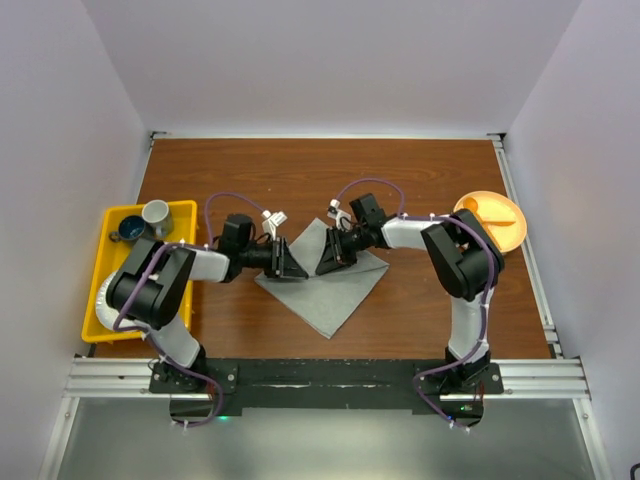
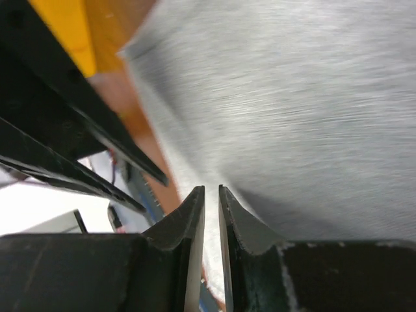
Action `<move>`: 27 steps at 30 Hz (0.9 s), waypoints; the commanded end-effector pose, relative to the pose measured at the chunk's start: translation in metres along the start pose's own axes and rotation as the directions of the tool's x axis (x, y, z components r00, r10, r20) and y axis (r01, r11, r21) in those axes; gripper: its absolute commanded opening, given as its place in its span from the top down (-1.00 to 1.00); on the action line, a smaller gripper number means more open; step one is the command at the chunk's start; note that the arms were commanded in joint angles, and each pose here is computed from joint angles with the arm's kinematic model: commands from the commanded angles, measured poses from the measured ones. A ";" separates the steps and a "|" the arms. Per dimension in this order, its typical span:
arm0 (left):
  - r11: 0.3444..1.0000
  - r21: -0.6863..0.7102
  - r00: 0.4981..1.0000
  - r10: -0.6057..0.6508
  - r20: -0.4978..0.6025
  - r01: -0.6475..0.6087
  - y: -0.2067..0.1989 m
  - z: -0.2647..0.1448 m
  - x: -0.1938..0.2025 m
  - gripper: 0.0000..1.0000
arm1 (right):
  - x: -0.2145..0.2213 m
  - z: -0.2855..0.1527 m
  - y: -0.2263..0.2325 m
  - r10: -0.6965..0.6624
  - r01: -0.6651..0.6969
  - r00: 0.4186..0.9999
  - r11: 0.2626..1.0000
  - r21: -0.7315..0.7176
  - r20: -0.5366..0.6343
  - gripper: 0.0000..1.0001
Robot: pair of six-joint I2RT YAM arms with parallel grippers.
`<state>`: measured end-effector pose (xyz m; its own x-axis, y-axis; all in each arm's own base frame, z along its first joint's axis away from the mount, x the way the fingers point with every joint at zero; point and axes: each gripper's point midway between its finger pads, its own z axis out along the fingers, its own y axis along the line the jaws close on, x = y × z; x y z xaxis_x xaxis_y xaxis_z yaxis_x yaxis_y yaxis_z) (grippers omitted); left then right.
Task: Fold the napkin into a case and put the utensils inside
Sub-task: Smooth out the upper triangle-folded napkin at the center of the board.
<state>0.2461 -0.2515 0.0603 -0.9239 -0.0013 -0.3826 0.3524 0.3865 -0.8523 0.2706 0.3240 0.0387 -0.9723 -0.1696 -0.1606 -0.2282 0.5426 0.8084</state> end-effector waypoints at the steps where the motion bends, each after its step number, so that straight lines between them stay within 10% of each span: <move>1: 0.986 -0.129 0.994 -0.109 0.006 0.108 0.045 -0.010 0.006 0.56 | -0.002 0.006 -0.030 0.031 -0.034 0.999 0.995 0.095 0.041 0.76; 12: 0.957 -0.257 0.990 -0.141 -0.010 0.133 0.085 -0.024 0.010 0.74 | 0.003 -0.037 -0.005 -0.163 0.160 0.987 0.977 0.143 0.009 0.78; 27: 0.924 -0.165 0.938 0.334 -0.093 -0.346 0.022 -0.033 -0.063 0.06 | -0.032 -0.093 -0.040 -0.345 0.359 0.933 0.886 0.292 -0.099 0.53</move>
<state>0.3090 -0.2178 0.0643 -0.8288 0.1364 -0.5427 0.5271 0.5160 -0.6753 0.3351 0.2449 0.0973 -0.8339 -0.3106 -0.4561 -0.5369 0.6478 0.5404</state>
